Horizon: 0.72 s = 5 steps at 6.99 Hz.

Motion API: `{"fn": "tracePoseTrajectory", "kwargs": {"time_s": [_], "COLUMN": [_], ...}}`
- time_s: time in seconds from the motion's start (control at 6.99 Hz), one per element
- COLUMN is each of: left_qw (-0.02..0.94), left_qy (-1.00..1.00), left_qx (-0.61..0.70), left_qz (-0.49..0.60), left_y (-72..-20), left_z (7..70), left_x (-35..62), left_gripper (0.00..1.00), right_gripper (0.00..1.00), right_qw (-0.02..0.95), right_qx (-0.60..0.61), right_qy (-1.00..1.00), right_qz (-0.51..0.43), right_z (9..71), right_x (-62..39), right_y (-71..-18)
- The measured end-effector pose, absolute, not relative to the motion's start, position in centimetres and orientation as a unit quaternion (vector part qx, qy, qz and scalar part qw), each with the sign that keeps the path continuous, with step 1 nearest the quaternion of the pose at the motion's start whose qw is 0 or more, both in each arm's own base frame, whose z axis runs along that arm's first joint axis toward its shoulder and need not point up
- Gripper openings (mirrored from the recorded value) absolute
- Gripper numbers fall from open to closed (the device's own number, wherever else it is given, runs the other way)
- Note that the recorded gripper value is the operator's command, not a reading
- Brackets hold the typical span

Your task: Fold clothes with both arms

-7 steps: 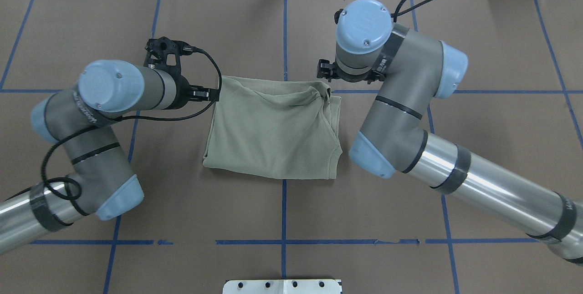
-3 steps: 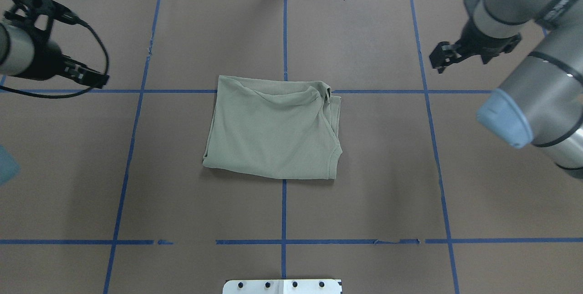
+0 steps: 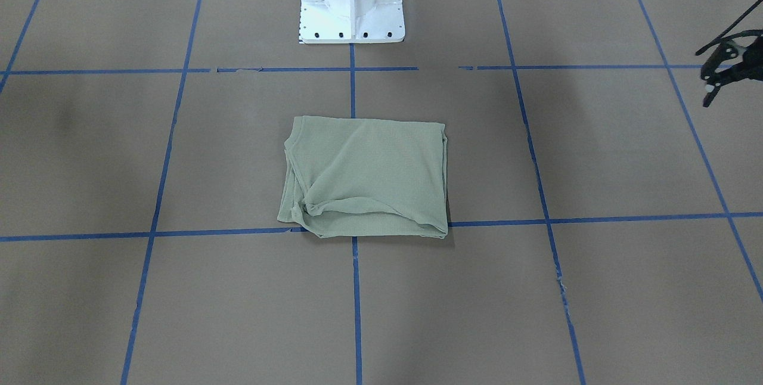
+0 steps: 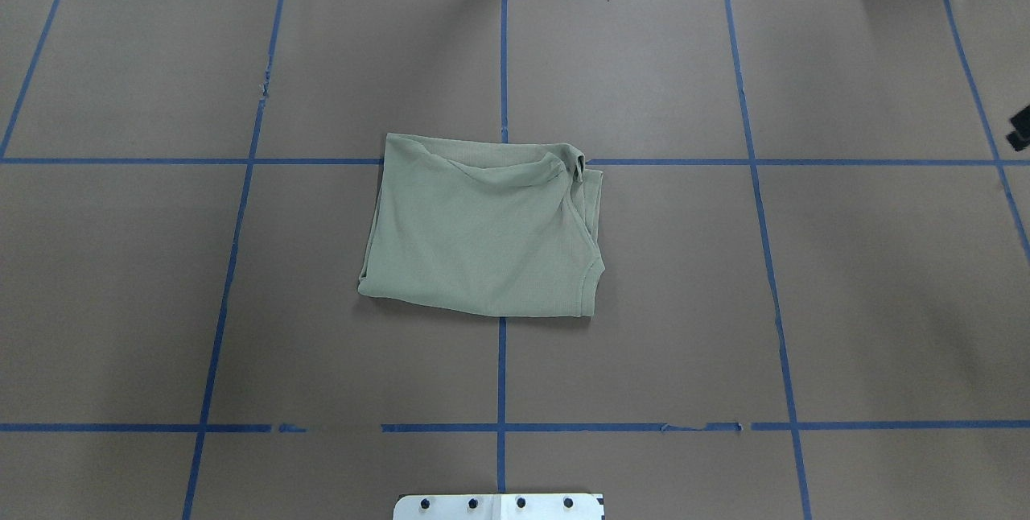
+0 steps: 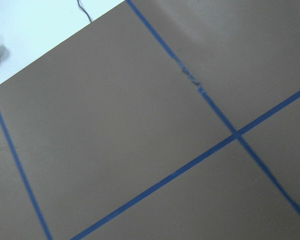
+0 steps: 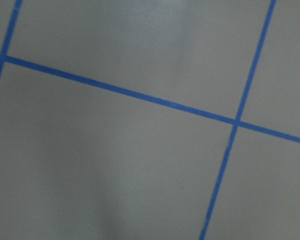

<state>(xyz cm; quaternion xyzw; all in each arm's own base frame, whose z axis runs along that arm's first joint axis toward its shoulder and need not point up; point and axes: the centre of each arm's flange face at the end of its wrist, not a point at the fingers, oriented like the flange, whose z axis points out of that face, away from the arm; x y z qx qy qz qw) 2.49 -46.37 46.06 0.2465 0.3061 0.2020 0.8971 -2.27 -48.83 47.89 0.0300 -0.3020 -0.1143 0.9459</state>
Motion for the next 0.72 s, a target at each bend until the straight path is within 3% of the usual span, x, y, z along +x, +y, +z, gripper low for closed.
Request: {"fn": "tracePoseTrajectory", "kwargs": {"time_s": [0.29,0.72], "left_qw": [0.909,0.91], "left_qy": [0.33,0.363], "left_qx": [0.19,0.155], "left_qz": [0.167,0.125], "left_y": [-43.5,-41.4], "left_z": [52.7,58.1], "left_x": [-0.9,-4.6], "left_gripper": [1.0,1.0], "right_gripper": [1.0,1.0], "right_qw": [0.946,0.938], "right_qx": [-0.014,-0.025], "right_qy": [-0.317,-0.344], "right_qz": [-0.07,-0.041], "right_z": [54.6,59.8], "right_x": [3.4,5.9], "right_y": [-44.0,-38.6]}}
